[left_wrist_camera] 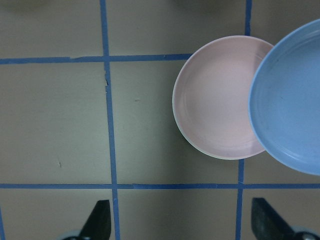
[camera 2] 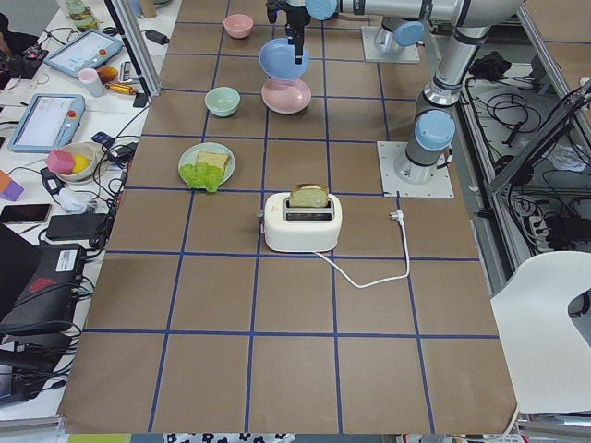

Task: Stack three plates with pink and blue
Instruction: 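Release the pink plate with the left gripper while the right carries the blue plate over, then lower the light blue plate onto the pink plate with the right gripper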

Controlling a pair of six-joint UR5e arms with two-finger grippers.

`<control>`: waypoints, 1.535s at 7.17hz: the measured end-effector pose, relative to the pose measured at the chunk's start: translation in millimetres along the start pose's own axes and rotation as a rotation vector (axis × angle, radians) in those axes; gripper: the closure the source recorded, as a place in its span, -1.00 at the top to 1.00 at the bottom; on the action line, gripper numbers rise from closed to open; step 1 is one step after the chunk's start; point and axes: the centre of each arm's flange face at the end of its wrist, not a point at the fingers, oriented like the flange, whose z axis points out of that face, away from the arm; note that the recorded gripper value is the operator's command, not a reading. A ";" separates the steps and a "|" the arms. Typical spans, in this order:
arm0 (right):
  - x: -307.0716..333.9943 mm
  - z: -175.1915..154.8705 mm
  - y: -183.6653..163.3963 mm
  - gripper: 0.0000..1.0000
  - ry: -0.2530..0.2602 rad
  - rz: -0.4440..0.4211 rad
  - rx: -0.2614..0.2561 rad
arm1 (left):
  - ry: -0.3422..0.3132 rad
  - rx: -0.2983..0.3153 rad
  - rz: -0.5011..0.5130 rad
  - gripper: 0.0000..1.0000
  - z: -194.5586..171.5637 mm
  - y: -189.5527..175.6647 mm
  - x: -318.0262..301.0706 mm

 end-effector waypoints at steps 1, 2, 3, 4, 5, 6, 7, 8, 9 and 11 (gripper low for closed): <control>-22.0 11.1 -0.5 -1.00 -0.034 -0.011 0.014 | 0.000 0.000 -0.002 1.00 -5.2 -0.1 -13.6; -36.6 22.6 3.5 -1.00 -0.046 -0.024 0.010 | 0.004 0.005 0.014 1.00 -9.3 -2.2 -22.0; -43.2 31.8 5.8 -1.00 -0.049 -0.038 0.007 | 0.012 0.011 0.026 1.00 -11.9 -6.1 -27.6; -43.3 40.0 8.5 -1.00 -0.050 -0.045 0.007 | 0.019 0.015 0.029 1.00 -13.3 -9.3 -30.8; -40.9 46.4 12.2 -1.00 -0.054 -0.047 0.012 | 0.022 0.018 0.031 1.00 -13.6 -10.8 -31.9; -39.8 50.1 13.9 -1.00 -0.061 -0.050 0.025 | 0.025 0.018 0.031 1.00 -12.9 -11.8 -32.1; -39.3 53.0 14.0 -1.00 -0.065 -0.052 0.032 | 0.029 0.018 0.031 1.00 -13.2 -11.9 -32.1; -38.1 56.9 15.3 -1.00 -0.064 -0.053 0.031 | 0.030 0.020 0.031 1.00 -13.9 -11.6 -32.5; -35.6 62.1 18.8 -1.00 -0.063 -0.052 0.027 | 0.032 0.022 0.026 1.00 -14.9 -12.4 -34.8; -33.6 66.3 23.1 -1.00 -0.068 -0.051 0.031 | 0.036 0.035 0.003 1.00 -21.5 -18.4 -44.7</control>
